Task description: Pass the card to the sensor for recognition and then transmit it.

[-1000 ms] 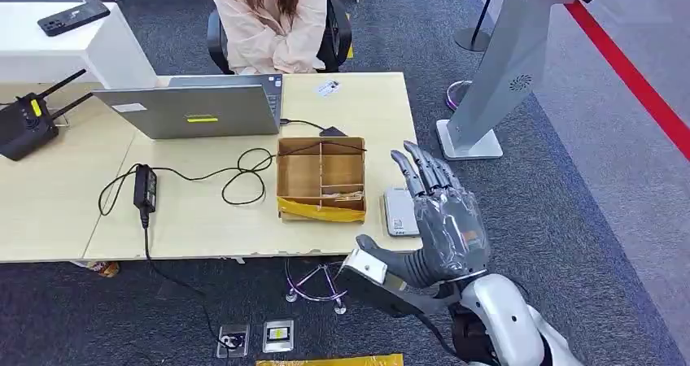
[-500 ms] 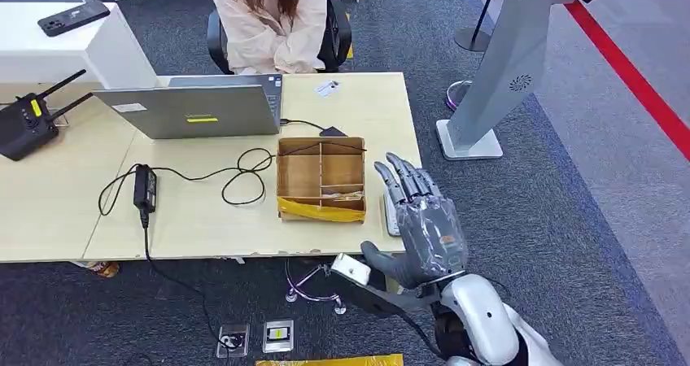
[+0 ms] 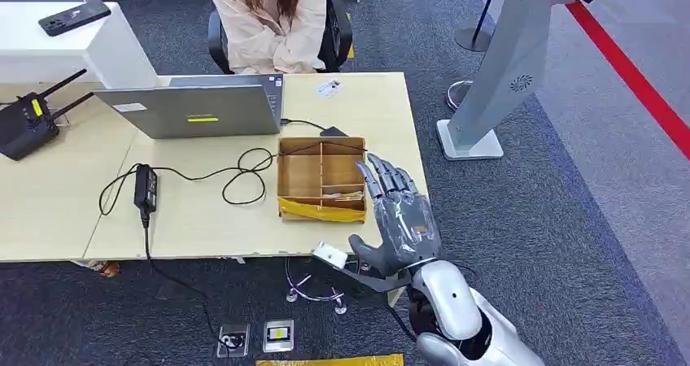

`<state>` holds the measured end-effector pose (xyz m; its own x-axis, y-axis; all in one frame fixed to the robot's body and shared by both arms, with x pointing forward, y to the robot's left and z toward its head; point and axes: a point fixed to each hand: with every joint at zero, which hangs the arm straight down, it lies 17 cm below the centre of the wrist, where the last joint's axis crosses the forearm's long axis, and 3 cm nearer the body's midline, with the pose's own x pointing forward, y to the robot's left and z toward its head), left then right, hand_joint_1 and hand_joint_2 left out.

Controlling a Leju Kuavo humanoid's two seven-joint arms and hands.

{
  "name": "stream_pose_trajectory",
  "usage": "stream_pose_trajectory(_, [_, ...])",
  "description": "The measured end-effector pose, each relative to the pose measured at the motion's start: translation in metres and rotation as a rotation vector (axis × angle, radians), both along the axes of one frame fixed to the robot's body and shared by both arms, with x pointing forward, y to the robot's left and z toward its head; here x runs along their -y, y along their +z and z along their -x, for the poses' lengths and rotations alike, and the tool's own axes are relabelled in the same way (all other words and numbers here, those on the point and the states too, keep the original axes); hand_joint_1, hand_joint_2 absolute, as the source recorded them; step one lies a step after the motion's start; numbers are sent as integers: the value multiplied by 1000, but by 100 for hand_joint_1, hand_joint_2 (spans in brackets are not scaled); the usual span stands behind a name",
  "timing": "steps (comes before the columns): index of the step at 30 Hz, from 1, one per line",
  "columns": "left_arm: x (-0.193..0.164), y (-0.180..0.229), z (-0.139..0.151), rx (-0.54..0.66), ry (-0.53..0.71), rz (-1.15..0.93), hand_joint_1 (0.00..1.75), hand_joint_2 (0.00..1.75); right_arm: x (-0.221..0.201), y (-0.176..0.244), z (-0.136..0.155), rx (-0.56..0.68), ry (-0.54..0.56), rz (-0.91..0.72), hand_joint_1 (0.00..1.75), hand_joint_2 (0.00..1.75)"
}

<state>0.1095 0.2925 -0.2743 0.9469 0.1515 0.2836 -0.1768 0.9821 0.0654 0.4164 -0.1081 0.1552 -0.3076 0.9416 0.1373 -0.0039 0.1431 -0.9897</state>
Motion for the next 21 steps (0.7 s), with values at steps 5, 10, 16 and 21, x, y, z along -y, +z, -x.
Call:
stream_pose_trajectory(5, [1,0,-2,4,-16,3,0,0,-9,-7,-11,-13,0,12,0,175])
stream_pose_trajectory(10, [2,1,-2,6,-33,2,0,0,-18,-12,-23,-16,1,21,0,175])
stream_pose_trajectory(16, [4,1,-3,7,-45,6,0,0,-29,-19,-36,-21,6,47,0,175])
stream_pose_trajectory(21, [6,1,-3,9,-54,13,0,0,-36,-33,-45,-56,14,57,0,175])
